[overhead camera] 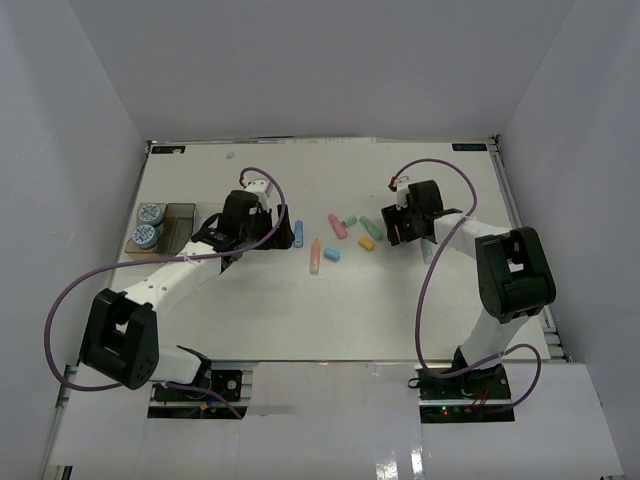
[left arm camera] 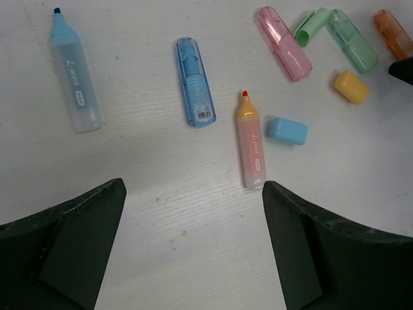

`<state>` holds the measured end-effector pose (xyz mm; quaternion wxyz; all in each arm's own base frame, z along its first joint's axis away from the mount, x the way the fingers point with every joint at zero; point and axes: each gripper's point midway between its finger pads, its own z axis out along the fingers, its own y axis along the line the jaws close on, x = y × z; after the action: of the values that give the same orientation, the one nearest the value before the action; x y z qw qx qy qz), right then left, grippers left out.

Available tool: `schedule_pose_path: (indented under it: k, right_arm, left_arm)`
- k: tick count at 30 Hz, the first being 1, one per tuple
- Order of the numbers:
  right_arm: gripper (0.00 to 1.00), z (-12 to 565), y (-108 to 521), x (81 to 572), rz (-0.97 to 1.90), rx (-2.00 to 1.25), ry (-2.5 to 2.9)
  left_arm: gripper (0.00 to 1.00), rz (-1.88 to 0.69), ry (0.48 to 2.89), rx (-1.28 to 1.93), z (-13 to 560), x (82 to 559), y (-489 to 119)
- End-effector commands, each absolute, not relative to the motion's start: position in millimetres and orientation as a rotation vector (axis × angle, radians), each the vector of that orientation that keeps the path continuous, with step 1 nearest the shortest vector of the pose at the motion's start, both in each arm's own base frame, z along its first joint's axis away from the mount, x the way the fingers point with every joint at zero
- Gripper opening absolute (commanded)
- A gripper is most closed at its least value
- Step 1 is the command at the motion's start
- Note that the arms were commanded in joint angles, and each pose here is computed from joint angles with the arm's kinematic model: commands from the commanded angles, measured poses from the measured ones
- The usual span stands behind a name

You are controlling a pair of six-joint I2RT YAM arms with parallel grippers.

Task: Sort the stationery into containers
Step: Pick up the pen from the corner of the board.

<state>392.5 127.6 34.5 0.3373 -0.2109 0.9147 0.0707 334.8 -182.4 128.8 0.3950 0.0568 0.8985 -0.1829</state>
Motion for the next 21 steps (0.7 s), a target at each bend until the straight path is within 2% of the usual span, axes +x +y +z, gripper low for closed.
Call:
schedule_pose_path:
  k: [1,7,11,12,14,21]
  right_arm:
    - [0.7,40,130,409,0.18,-0.578,2.335]
    - [0.6,24,123,403,0.157,-0.591,2.379]
    - [0.46,26,123,397,0.16,-0.592,2.376]
    - [0.38,27,122,396,0.157,-0.588,2.373]
    - [0.33,36,120,393,0.154,-0.564,2.355]
    - [0.3,103,151,375,0.267,-0.509,2.167]
  left_arm:
    - [0.98,-0.483,2.235,0.144,142,333,-182]
    - [0.98,-0.597,2.224,0.146,152,327,-196]
    - [0.98,-0.701,2.213,0.125,164,319,-206]
    - [0.98,-0.756,2.215,0.118,169,315,-212]
    - [0.98,-0.811,2.2,0.104,179,311,-217]
    - [0.98,-1.025,2.123,0.046,221,305,-253]
